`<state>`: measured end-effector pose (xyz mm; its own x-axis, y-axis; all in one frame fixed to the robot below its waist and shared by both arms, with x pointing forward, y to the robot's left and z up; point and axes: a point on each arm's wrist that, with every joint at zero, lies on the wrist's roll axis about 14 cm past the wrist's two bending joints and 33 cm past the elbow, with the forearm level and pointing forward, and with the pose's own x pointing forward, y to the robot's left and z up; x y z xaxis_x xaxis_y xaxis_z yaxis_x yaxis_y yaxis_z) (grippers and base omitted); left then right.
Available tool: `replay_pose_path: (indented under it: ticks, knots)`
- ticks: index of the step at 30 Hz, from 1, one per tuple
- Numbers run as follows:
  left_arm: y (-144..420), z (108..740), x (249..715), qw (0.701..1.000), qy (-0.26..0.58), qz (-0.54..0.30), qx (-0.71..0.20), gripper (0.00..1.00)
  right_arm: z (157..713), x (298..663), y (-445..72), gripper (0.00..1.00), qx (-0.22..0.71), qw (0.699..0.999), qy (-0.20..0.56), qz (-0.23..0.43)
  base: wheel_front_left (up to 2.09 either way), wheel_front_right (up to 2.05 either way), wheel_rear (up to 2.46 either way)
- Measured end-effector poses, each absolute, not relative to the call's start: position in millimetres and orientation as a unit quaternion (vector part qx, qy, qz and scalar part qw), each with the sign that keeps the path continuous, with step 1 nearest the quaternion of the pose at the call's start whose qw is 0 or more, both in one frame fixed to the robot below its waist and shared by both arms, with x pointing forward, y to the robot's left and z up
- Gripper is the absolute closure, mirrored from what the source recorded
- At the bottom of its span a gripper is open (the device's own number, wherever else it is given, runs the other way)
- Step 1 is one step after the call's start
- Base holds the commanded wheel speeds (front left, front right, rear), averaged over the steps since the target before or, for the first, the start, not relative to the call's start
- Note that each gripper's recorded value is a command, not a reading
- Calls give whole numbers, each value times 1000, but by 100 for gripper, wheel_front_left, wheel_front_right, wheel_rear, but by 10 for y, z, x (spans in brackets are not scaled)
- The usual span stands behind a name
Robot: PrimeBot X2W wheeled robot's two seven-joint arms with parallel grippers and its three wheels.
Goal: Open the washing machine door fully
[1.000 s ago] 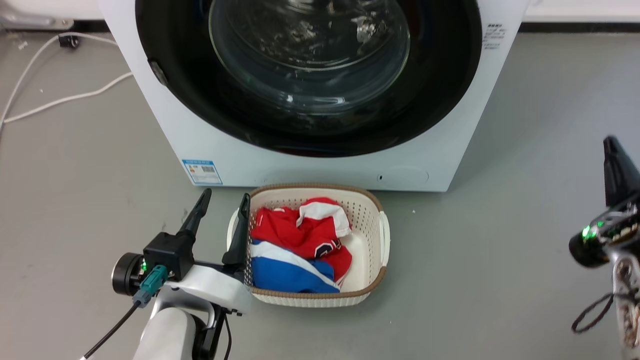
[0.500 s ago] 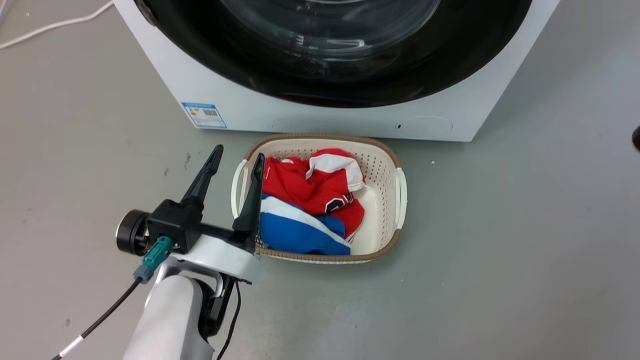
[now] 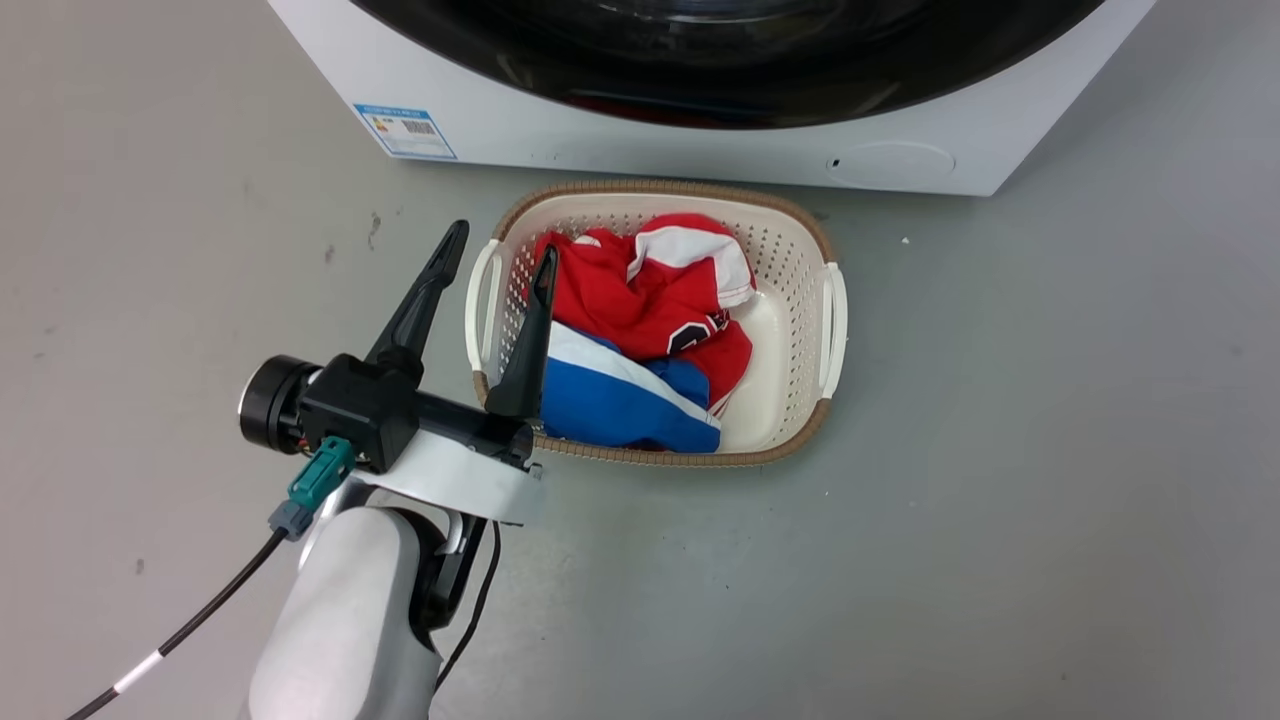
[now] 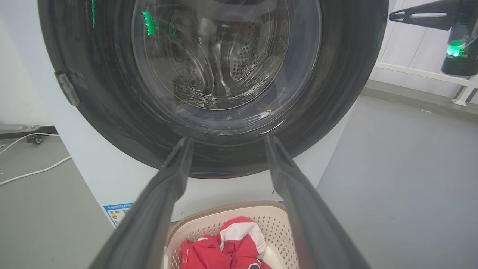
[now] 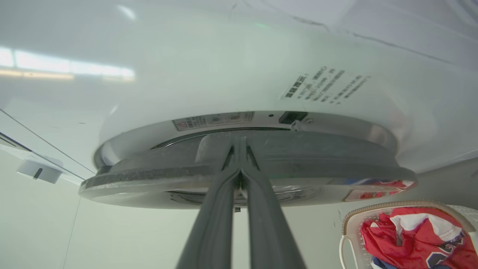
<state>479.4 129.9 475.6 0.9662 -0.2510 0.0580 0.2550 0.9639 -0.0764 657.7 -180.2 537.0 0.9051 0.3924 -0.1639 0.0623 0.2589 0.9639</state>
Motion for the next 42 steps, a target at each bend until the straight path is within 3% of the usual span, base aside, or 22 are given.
replay_pose_path:
  ticks: [12, 22, 31, 42]
  knots:
    - [1281, 4554, 4976, 990, -11, -130, -45, 0, 5186, 6920, -1555, 100, 580, 777, 215, 120, 0, 0, 0]
    - [1279, 4459, 5026, 991, -4, -128, -48, 0, 5076, 6961, -1441, 100, 569, 772, 249, 140, 0, 0, 0]
    - [1256, 4576, 5015, 990, -15, -129, -50, 0, 5065, 6731, -1381, 100, 549, 765, 295, 165, 0, 0, 0]
    - [1283, 4836, 4803, 991, -32, -120, -53, 0, 5067, 6098, -1057, 100, 503, 755, 360, 217, 0, 0, 0]
